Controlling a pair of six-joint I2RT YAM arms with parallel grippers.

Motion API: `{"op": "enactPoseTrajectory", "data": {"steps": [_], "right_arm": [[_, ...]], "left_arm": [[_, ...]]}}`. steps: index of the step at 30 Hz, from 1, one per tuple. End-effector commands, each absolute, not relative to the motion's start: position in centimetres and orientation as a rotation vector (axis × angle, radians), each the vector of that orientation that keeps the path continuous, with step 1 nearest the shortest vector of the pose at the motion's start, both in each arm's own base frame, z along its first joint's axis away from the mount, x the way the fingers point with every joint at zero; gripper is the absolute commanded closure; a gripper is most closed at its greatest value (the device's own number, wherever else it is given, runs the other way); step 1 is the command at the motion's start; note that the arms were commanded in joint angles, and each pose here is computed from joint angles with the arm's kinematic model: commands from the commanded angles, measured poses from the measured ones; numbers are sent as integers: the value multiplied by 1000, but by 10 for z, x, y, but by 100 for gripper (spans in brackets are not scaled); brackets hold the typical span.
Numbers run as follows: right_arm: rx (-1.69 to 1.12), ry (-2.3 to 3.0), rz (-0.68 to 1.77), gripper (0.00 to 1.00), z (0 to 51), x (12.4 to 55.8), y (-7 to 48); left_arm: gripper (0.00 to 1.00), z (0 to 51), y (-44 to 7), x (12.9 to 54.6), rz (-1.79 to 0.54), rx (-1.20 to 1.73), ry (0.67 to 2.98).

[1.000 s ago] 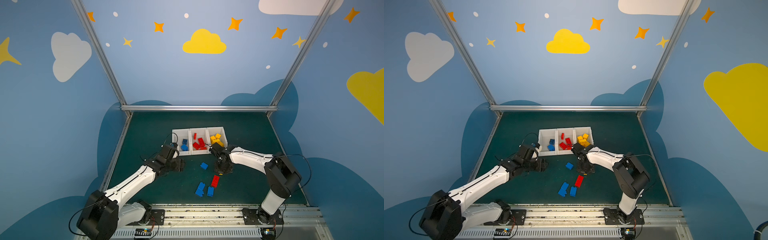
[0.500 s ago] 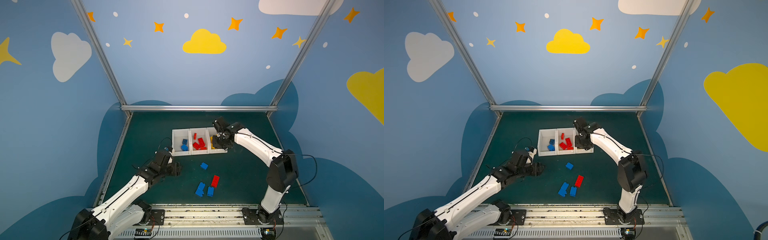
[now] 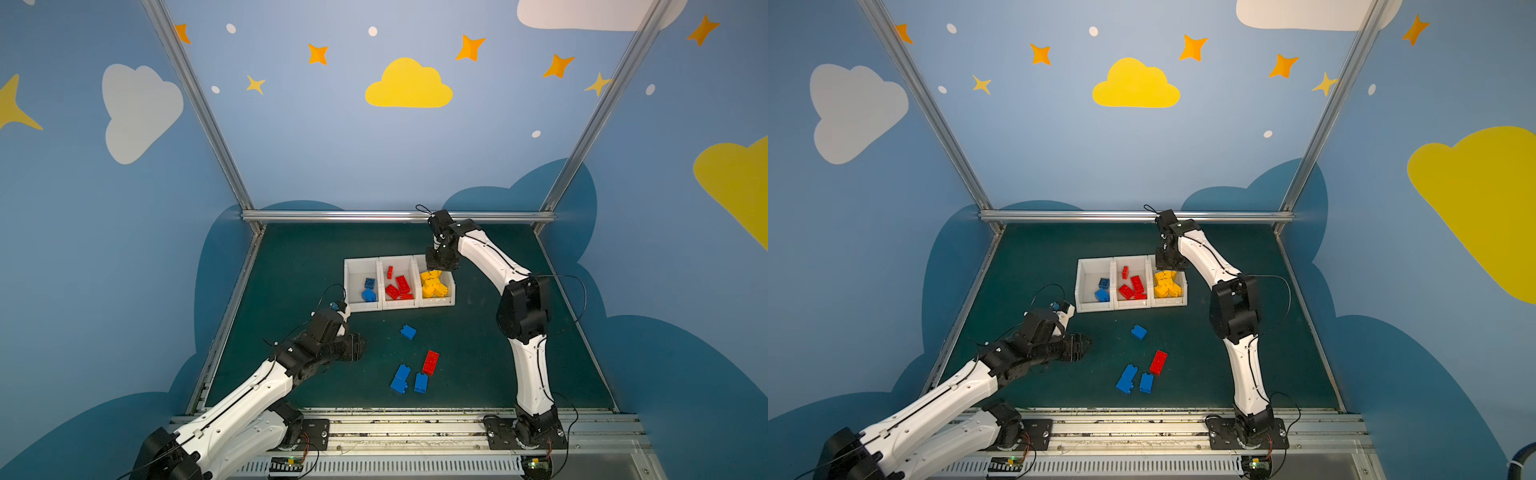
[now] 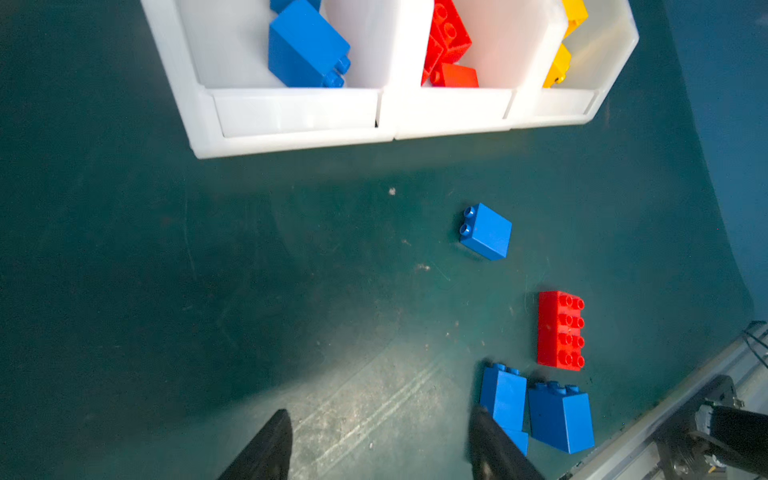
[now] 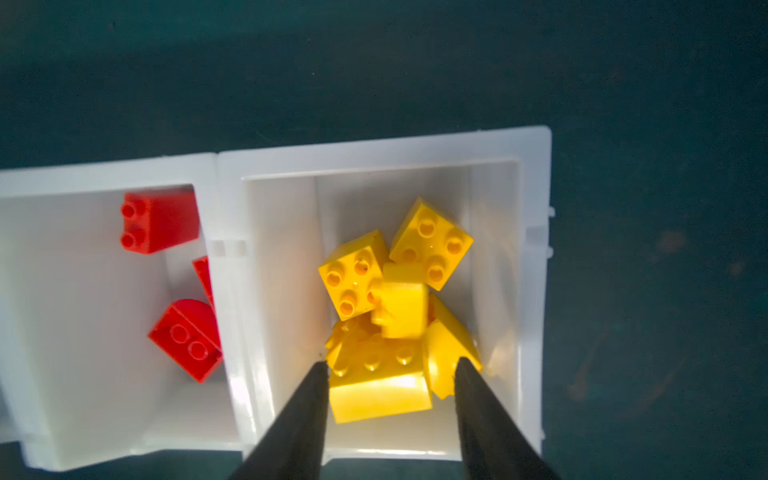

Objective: Sort the legos into containers by color
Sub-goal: 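Carry the small yellow brick into the compartment nearest the right arm and release, then close the left gripper on a blue brick while the right gripper draws back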

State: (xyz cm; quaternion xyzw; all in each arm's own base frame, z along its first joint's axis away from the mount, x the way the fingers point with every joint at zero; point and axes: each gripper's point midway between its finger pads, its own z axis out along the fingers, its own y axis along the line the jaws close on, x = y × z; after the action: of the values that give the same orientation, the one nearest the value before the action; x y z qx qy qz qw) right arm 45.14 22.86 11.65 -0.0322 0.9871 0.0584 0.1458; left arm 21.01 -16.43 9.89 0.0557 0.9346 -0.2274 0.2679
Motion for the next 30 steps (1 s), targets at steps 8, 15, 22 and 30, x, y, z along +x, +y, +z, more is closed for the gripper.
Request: {"op": "enactPoseTrajectory", "data": {"steps": [8,15,22,30], "right_arm": [[-88,2827,216,39,142,441,224],[-86,2818,244,39,150,430,220],[-54,2828,281,39,152,405,212],[-47,2838,268,39,152,359,188]], "left_arm": [[31,88,-182,197,-618,247,2564],[31,81,-198,188,-606,360,2596],[30,74,-219,182,-593,496,2629],[31,60,-250,177,-562,664,2687]]}}
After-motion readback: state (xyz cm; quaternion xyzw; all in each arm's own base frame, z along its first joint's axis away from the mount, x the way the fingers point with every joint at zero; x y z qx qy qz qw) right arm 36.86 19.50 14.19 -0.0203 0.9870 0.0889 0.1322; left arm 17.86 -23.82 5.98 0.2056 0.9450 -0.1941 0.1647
